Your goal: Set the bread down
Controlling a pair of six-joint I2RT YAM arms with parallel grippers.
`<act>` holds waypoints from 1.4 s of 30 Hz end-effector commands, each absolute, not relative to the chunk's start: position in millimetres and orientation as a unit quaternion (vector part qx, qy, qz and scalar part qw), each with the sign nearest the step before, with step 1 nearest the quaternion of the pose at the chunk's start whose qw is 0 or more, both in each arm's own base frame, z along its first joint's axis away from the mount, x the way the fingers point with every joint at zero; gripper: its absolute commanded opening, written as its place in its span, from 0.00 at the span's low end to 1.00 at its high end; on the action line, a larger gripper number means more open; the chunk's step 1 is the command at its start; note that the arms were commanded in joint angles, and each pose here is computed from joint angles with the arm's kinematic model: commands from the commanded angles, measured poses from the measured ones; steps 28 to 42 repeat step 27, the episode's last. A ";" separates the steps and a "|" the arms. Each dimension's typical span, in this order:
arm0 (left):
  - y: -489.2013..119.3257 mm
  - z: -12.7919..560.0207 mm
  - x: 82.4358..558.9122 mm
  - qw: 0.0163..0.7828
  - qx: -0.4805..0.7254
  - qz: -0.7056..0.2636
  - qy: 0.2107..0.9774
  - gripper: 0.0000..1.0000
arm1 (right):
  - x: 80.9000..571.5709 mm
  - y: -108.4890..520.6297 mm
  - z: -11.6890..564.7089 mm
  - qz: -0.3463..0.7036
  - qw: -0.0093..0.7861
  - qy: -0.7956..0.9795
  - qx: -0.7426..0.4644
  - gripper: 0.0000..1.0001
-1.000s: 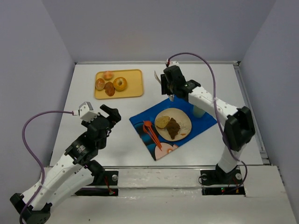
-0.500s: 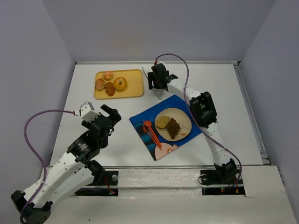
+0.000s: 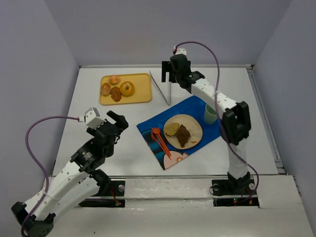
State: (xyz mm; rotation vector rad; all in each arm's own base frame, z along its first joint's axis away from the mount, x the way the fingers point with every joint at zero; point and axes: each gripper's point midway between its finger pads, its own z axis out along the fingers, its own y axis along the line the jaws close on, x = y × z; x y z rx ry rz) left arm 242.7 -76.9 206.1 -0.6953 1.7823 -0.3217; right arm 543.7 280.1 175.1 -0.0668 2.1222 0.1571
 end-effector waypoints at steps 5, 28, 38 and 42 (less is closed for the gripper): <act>-82.0 213.1 242.7 0.565 -0.291 -0.157 0.756 0.99 | 427.9 184.9 289.7 0.101 0.613 0.781 0.070 1.00; -116.1 198.2 249.3 0.537 -0.243 -0.194 0.784 0.99 | 226.3 80.6 211.5 0.175 0.566 0.791 0.154 1.00; -116.1 198.2 249.3 0.537 -0.243 -0.194 0.784 0.99 | 226.3 80.6 211.5 0.175 0.566 0.791 0.154 1.00; -116.1 198.2 249.3 0.537 -0.243 -0.194 0.784 0.99 | 226.3 80.6 211.5 0.175 0.566 0.791 0.154 1.00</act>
